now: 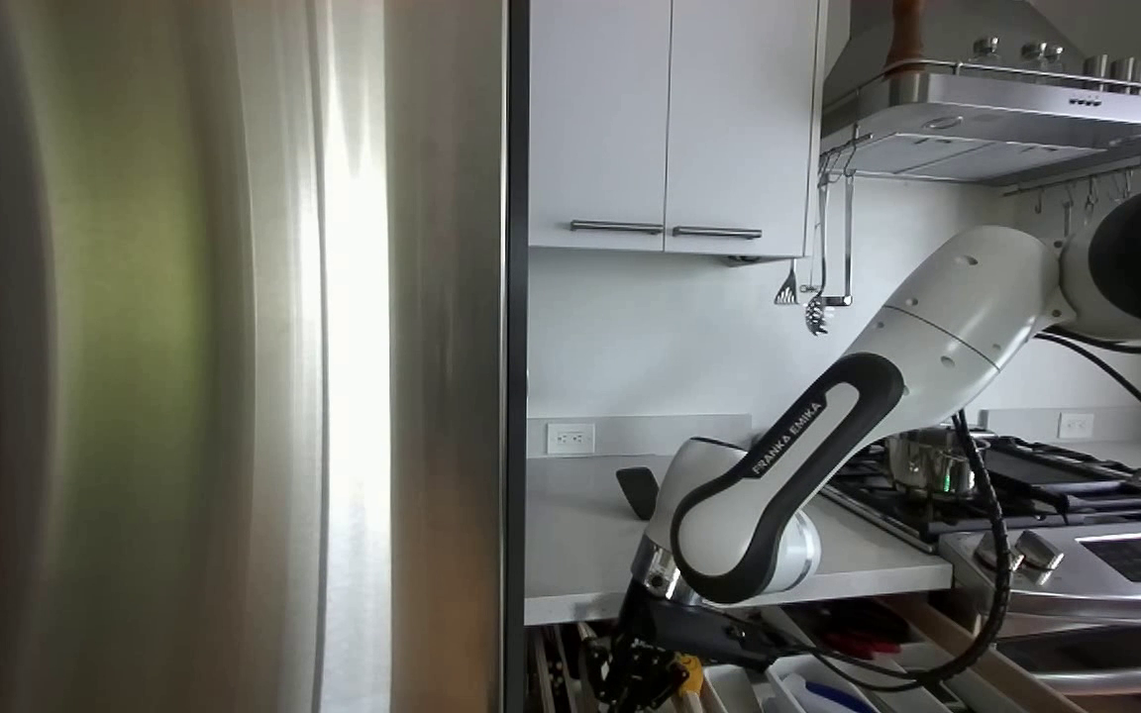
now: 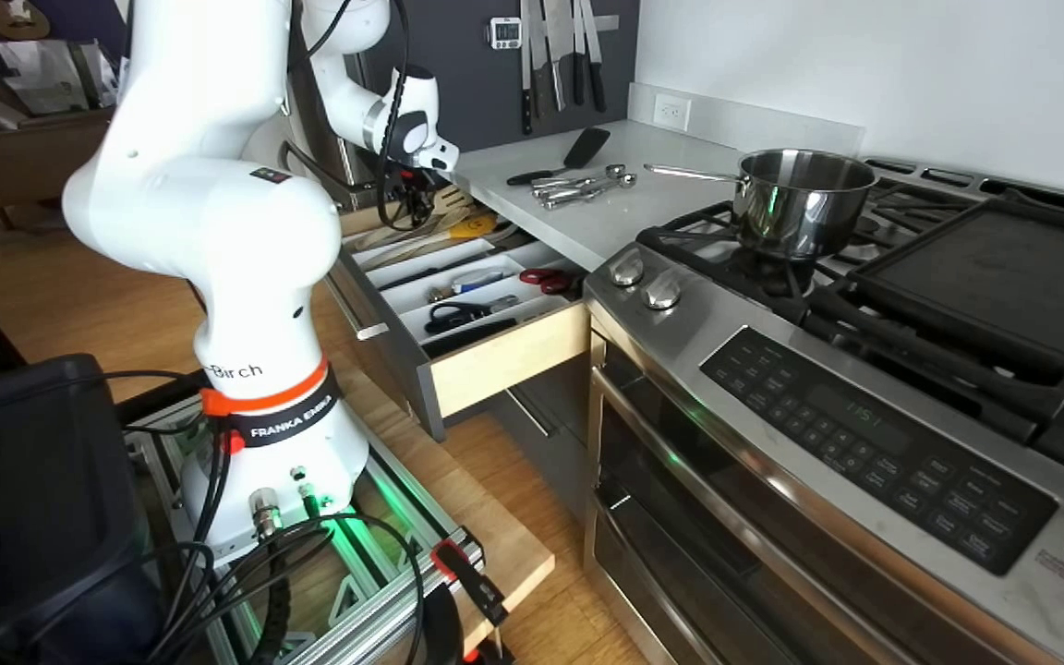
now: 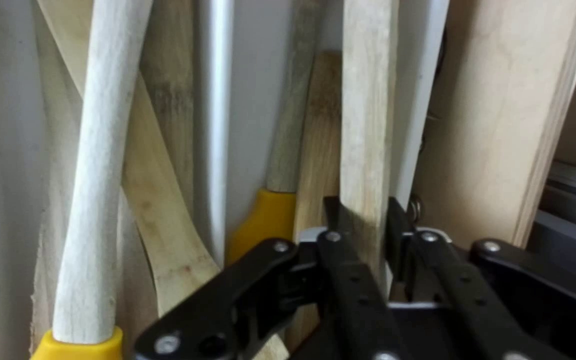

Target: Pick up one wooden spoon from the tray in the open drawer and put it on the kitchen counter

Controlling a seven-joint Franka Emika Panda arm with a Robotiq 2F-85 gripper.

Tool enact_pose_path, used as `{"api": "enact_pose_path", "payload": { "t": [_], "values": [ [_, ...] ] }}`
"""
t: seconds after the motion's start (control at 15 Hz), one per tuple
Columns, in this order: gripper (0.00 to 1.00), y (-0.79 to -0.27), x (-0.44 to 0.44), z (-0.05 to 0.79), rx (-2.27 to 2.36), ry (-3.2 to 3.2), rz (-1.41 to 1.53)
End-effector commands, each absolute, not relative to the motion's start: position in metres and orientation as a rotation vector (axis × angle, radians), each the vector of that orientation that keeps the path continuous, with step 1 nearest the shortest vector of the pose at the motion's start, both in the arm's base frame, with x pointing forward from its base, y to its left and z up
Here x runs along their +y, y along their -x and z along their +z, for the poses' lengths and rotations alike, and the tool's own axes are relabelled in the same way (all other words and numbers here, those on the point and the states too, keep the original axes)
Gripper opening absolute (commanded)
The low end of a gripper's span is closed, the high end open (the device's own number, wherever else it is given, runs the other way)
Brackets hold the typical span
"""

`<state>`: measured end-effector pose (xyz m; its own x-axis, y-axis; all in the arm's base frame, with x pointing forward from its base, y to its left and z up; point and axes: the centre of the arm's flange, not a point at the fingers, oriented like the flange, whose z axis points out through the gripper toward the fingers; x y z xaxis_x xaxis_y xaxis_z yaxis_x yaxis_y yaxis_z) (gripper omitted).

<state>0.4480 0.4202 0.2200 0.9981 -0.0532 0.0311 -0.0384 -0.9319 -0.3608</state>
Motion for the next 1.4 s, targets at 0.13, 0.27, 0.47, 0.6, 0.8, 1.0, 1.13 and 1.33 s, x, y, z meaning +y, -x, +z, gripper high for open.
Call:
{"api": "enact_pose_path", "payload": {
  "t": [0.13, 0.27, 0.47, 0.6, 0.8, 1.0, 1.13, 1.33],
  "values": [
    [0.06, -0.435, 0.418, 0.250, 0.079, 2.789, -0.029],
    [0.06, -0.433, 0.415, 0.262, 0.081, 2.786, -0.022],
    [0.06, -0.430, 0.415, 0.282, 0.069, 2.775, 0.001],
    [0.06, -0.430, 0.412, 0.294, 0.068, 2.768, 0.035],
    [0.06, -0.423, 0.408, 0.309, 0.084, 2.751, 0.161],
    [0.06, -0.414, 0.399, 0.325, 0.105, 2.746, 0.279],
    [0.06, -0.413, 0.390, 0.332, 0.131, 2.750, 0.318],
    [0.06, -0.420, 0.386, 0.323, 0.130, 2.796, 0.273]
  ]
}}
